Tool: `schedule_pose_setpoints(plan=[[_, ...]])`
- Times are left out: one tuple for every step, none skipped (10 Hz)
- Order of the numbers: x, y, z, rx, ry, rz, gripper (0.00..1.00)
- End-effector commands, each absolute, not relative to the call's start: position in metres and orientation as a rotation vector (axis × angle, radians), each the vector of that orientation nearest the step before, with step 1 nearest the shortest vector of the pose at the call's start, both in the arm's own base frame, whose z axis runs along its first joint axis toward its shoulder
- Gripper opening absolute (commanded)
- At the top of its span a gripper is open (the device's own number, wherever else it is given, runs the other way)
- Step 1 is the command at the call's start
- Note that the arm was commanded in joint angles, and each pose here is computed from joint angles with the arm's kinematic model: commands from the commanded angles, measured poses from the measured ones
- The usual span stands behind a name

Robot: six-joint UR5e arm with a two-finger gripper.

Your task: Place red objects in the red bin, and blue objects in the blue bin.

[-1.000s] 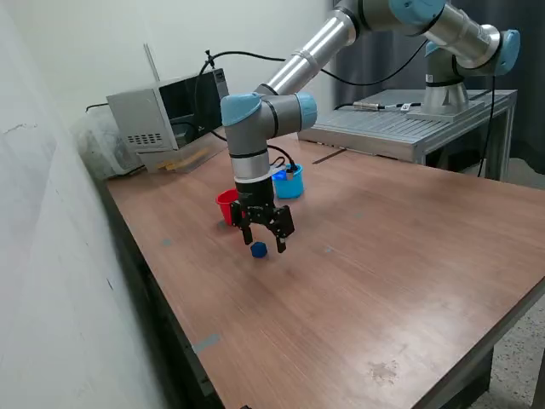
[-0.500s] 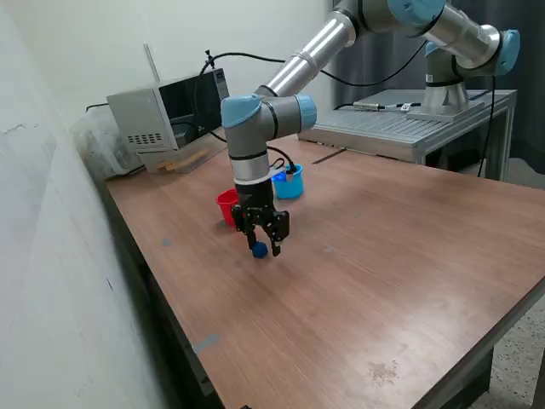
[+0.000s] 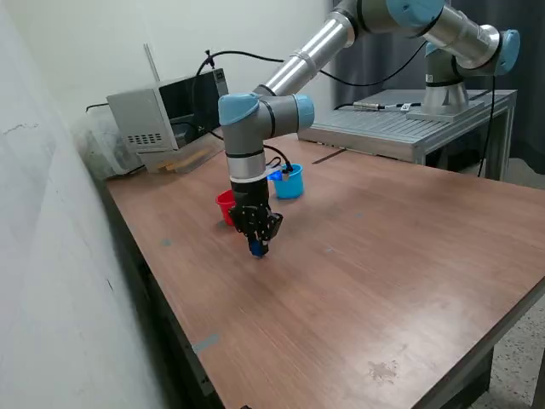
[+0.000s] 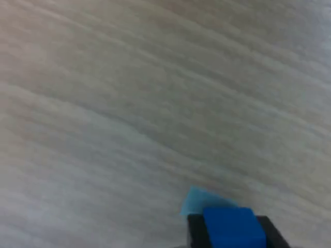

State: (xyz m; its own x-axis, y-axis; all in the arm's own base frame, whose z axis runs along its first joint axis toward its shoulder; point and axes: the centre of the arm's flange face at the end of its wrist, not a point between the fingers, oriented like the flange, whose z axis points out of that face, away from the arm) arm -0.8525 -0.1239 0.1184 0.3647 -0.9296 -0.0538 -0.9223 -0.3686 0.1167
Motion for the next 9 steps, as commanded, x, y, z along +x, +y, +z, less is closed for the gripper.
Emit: schedule_pose_setpoints(plan=[[-0.853, -0.120, 0.159, 2.516, -1.723, -0.235, 0.00], [-0.849, -0.119, 0.190, 2.494, -1.723, -0.267, 0.00], [-0.828, -0.118, 0.207, 2.503, -1.737, -0.242, 0.00], [-0.804, -0.117, 0.221, 2.508, -1.770, -0.221, 0.00], [-0.780, -0.111, 0.235, 2.537, -1.837, -0.231, 0.00], [-0.754, -0.109, 0.251, 2.534, -1.913, -0.188, 0.00], [-0.727, -0.108, 0.271, 2.529, -1.949, -0.150, 0.00], [-0.698, -0.107, 0.292, 2.543, -1.961, -0.117, 0.00], [-0.687, -0.088, 0.306, 2.521, -2.004, -0.096, 0.00]])
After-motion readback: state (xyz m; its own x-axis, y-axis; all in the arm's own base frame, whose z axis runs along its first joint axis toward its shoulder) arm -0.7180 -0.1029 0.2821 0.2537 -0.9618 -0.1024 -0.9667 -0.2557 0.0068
